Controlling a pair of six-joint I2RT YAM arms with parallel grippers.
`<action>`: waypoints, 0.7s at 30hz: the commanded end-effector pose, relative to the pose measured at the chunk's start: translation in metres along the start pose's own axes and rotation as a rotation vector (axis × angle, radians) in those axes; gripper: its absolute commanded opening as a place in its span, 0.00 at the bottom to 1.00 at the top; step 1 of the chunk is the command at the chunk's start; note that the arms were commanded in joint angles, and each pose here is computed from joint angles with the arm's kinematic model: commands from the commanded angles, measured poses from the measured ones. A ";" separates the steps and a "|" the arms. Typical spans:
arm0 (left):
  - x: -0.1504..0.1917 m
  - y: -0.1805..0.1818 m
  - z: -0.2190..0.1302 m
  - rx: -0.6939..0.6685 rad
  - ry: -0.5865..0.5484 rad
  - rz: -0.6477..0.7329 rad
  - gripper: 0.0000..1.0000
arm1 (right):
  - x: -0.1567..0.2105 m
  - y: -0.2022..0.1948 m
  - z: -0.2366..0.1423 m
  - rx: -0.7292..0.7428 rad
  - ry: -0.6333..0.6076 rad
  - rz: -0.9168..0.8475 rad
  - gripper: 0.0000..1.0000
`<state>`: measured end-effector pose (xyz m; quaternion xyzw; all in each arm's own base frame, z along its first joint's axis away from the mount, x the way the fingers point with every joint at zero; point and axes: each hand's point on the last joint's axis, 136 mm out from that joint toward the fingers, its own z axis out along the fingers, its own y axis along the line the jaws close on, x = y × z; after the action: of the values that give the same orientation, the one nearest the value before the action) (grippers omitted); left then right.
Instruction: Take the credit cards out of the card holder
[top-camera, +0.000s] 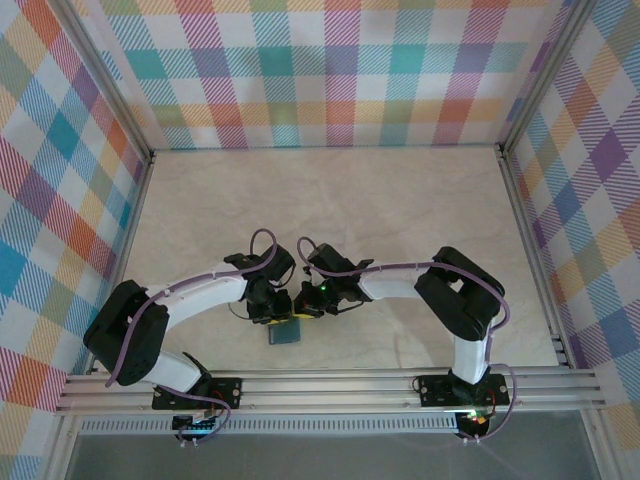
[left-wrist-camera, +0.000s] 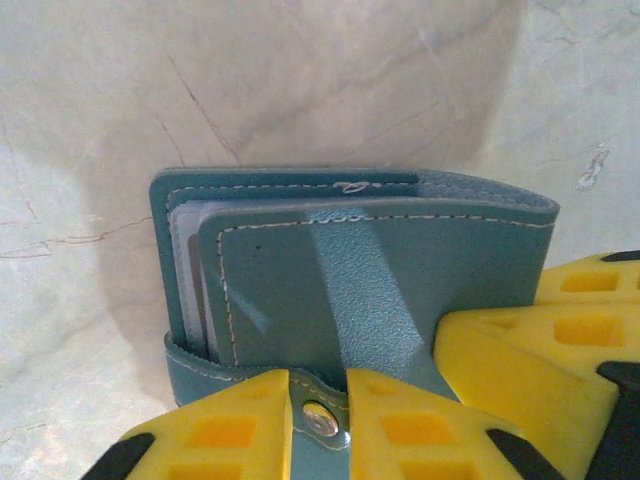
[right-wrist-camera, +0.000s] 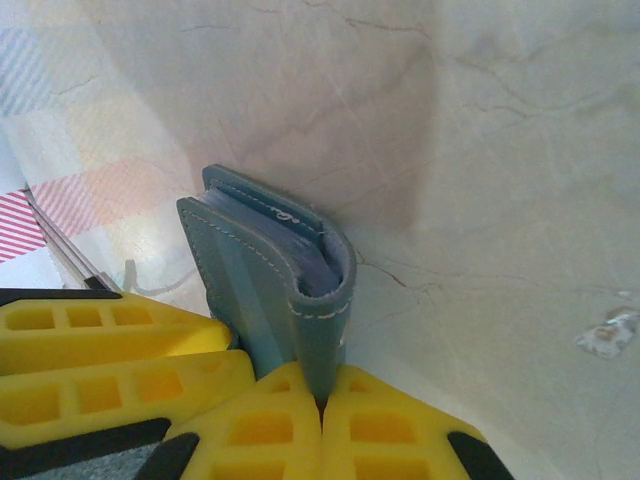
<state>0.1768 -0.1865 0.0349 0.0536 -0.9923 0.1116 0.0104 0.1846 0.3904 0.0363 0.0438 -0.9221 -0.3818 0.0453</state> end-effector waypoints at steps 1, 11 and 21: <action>0.013 0.022 -0.003 -0.106 0.025 0.016 0.15 | -0.006 0.000 -0.018 0.012 -0.039 0.005 0.01; 0.007 0.019 -0.021 -0.084 -0.043 0.009 0.07 | -0.007 -0.029 -0.036 0.145 -0.053 0.015 0.01; 0.011 -0.006 -0.001 0.054 0.011 -0.008 0.07 | -0.008 -0.061 -0.059 0.333 -0.040 0.012 0.10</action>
<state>0.1777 -0.1867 0.0485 0.0499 -0.9909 0.1236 -0.0163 0.2002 0.3314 0.0376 0.0340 -0.9560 -0.2901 0.0280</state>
